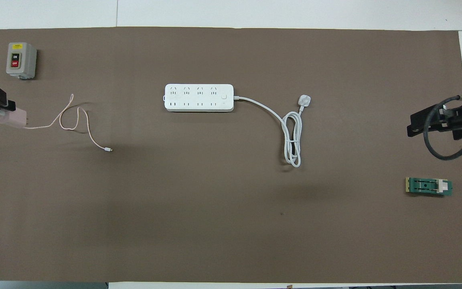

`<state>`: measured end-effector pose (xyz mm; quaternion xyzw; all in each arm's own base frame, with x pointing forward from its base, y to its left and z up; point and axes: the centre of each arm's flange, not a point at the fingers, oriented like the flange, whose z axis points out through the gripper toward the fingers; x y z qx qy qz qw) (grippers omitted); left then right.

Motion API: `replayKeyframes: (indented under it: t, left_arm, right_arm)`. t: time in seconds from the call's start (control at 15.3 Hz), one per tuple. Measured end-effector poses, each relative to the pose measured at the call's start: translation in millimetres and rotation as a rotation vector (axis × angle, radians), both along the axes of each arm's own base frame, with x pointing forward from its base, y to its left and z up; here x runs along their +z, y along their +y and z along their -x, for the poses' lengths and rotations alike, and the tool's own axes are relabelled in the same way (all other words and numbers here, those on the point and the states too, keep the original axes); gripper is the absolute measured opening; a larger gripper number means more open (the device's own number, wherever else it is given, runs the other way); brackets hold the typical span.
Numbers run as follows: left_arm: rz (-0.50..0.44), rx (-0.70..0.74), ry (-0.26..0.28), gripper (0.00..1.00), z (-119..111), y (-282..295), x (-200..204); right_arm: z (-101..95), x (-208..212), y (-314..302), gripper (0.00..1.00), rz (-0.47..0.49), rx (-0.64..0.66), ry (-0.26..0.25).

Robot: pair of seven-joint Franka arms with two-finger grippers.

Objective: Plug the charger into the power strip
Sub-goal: 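Bring the charger to the power strip's end socket with the left gripper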

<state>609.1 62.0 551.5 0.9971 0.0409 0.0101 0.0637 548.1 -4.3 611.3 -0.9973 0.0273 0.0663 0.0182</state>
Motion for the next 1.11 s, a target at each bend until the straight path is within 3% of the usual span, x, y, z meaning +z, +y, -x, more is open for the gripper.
replayKeyframes:
  t: [0.33, 0.59, 1.11]
  left_arm:
    - [-0.013, 0.197, -0.012, 0.31, -8, -56, 6]
    - [-0.124, 0.416, -0.012, 0.31, -4, -129, 6]
    - [-0.083, 0.963, 0.043, 0.31, 4, -182, -1]
  right_arm:
    - [-0.4, -4, -4, 1.00, 0.005, 0.020, 0.002]
    - [-2.1, -3, -3, 1.00, 0.018, -0.074, -0.008]
    - [-1.2, -4, -19, 1.00, 0.019, -0.119, -0.004]
